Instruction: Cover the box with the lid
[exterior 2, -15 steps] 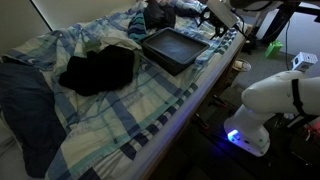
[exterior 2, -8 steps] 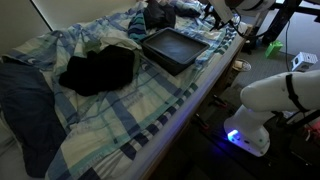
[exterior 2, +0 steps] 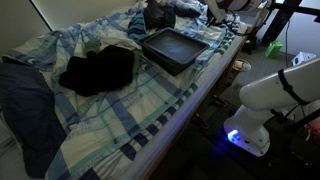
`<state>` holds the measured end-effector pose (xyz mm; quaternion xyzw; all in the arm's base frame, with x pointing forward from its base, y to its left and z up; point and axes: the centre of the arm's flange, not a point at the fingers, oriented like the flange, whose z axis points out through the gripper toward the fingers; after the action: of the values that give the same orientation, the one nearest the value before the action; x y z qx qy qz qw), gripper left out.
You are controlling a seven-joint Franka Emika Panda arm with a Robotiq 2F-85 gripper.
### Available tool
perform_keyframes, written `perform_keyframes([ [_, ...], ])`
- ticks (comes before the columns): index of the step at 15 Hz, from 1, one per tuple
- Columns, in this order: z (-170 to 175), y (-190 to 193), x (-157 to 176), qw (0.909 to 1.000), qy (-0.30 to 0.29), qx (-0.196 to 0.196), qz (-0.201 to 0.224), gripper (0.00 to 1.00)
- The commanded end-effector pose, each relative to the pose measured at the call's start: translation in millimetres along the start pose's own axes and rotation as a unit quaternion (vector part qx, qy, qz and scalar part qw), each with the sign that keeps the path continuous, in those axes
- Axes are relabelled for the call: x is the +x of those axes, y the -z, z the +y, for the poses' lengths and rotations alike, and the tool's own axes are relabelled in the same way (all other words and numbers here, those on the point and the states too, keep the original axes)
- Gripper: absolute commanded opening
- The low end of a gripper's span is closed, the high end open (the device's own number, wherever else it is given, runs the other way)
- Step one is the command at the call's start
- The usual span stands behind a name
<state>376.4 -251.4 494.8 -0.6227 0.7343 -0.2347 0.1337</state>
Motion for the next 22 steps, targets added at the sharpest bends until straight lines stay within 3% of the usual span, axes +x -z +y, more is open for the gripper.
perform_keyframes([
  [1,-6,-10,4,0.9996,-0.016,-0.021,0.013,0.00],
  [9,9,-22,-5,0.9979,-0.017,-0.061,0.006,0.02],
  [15,22,-32,-32,0.9953,0.003,-0.094,-0.024,0.02],
  [22,12,-31,-60,0.9924,0.033,-0.108,-0.048,0.02],
])
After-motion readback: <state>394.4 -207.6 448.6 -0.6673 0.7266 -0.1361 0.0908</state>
